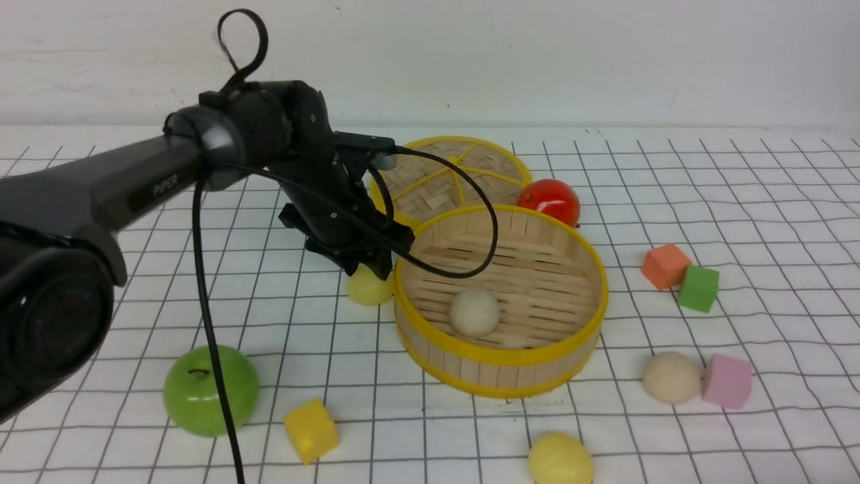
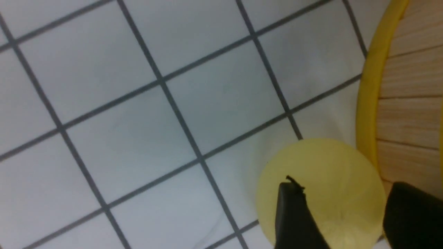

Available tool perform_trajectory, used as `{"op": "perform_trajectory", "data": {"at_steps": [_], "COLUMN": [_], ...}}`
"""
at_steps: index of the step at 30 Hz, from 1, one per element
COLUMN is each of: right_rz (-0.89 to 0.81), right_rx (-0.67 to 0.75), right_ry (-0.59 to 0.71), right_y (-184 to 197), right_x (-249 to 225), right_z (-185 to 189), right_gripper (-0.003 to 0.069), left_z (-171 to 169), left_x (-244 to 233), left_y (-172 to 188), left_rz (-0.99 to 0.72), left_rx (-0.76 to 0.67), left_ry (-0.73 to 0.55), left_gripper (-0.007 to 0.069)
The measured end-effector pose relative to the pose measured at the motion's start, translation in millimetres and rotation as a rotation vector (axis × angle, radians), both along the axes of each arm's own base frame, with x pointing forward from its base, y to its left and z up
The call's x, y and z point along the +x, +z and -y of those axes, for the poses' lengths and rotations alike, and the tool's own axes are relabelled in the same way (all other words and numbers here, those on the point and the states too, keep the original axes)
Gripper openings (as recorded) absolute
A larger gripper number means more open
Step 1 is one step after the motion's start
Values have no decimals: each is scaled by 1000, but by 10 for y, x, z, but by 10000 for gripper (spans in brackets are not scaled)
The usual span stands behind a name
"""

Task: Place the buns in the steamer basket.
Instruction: Use the left arm to grab a steamed stuffed bun

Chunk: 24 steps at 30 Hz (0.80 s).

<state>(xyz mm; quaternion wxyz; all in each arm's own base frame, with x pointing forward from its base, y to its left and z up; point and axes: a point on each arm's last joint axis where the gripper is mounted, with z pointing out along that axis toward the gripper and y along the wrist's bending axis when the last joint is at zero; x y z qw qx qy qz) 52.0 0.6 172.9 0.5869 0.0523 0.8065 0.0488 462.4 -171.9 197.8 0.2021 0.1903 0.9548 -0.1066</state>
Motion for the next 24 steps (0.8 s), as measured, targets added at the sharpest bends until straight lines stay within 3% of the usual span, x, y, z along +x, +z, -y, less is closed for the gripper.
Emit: {"op": "perform_trajectory", "data": {"at_steps": [9, 12, 13, 15, 18, 24], "right_rz": [0, 0, 0, 0, 0, 0], "right_rx": [0, 0, 0, 0, 0, 0], "right_ry": [0, 0, 0, 0, 0, 0], "right_y": [0, 0, 0, 0, 0, 0], "right_x": [0, 0, 0, 0, 0, 0], "right_z": [0, 0, 0, 0, 0, 0], "right_gripper": [241, 241, 241, 241, 241, 241], "left_z": [-10, -16, -16, -20, -40, -97], "left_x": [43, 44, 44, 41, 22, -236], "left_y": [-86, -87, -87, -90, -39, 626], "left_rz": [18, 16, 15, 12, 7, 11], "left_rx": [23, 24, 23, 29, 49, 46], "left_ry": [4, 17, 19, 18, 14, 13], "left_gripper": [321, 172, 162, 29, -12, -13]}}
